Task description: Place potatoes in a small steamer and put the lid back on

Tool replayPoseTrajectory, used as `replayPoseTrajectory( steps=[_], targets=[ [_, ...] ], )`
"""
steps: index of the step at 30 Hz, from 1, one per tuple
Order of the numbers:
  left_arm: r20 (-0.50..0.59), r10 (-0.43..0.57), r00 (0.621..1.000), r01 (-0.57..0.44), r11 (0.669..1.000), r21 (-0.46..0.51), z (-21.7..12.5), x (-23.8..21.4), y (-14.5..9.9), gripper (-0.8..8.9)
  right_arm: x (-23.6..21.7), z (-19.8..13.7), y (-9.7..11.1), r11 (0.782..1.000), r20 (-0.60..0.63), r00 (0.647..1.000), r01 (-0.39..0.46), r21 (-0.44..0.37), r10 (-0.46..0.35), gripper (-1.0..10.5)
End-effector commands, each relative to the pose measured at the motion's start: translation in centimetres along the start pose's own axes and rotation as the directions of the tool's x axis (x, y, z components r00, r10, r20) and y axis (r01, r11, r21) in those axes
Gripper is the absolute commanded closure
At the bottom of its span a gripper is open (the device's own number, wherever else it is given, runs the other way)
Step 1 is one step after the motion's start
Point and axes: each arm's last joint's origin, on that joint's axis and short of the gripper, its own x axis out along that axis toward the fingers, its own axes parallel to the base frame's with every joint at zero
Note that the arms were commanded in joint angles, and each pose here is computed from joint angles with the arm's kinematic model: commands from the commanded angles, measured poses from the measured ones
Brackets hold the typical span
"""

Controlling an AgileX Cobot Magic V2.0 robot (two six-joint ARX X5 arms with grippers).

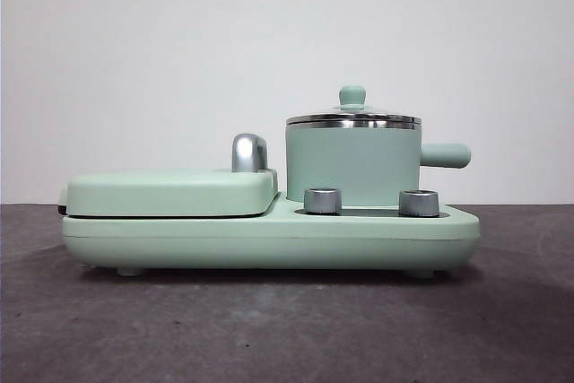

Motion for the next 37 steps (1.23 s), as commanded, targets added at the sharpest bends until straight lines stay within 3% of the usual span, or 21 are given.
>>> replayPoseTrajectory(
  steps=[1, 37],
  targets=[
    [-0.023, 0.004, 1.000, -0.004, 1.000, 0.004, -0.68, 0.18, 0.04, 8.08, 0.27, -0.61, -0.01, 0.999, 0.002, 1.000, -0.006, -0.034, 0.006, 9.3],
    [-0.023, 0.004, 1.000, -0.004, 1.000, 0.004, -0.68, 0.18, 0.04, 8.08, 0.39, -0.78, 0.12, 0.998, 0.012, 1.000, -0.007, -0.059, 0.008, 9.3]
  ],
)
